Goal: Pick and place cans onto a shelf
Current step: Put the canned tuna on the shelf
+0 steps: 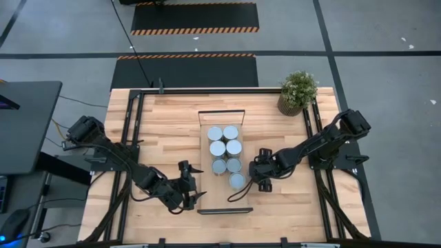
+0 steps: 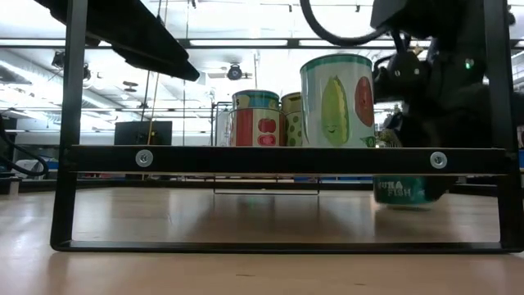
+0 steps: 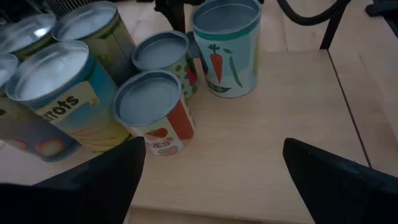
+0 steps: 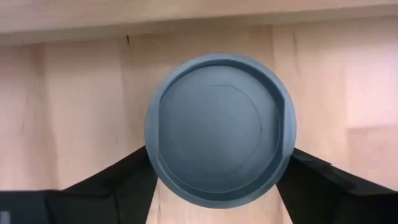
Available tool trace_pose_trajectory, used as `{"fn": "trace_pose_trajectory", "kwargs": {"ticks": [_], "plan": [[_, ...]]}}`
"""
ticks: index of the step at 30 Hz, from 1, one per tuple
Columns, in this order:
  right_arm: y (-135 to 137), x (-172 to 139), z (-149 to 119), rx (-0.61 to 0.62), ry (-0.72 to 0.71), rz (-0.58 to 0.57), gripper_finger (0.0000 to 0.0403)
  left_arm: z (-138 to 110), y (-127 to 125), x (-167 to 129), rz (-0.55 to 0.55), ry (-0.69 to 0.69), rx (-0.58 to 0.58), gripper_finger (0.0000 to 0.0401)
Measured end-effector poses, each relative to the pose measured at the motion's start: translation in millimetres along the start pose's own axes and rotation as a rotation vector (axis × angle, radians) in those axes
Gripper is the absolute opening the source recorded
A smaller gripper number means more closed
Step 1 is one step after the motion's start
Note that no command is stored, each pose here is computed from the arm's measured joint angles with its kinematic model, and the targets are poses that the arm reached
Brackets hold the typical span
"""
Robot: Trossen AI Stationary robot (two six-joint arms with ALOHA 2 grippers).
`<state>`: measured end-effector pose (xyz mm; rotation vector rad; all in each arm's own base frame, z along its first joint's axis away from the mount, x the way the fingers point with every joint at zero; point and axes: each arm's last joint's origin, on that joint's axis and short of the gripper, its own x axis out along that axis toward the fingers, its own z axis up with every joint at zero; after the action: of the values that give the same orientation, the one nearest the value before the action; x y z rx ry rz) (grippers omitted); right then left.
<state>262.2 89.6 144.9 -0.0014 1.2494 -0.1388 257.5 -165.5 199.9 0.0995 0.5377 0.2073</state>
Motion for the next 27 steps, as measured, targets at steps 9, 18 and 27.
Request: {"fn": "trace_pose_trajectory", "kwargs": {"ticks": [9,18,27], "plan": [[-3.0,-58.0,26.4,-0.019,-0.001,-0.043,0.0283,10.8,-6.6,-11.0,0.049,-0.122,0.166,0.0386],[-5.2,-125.8,55.9,0.020,-0.176,0.001,0.0284,17.6,-4.7,-18.3,0.045,-0.158,0.130,0.0386],[18.0,-150.6,89.7,-0.052,-0.289,0.025,0.0284,30.0,-6.1,-27.9,0.023,-0.244,0.166,0.0386]]}}
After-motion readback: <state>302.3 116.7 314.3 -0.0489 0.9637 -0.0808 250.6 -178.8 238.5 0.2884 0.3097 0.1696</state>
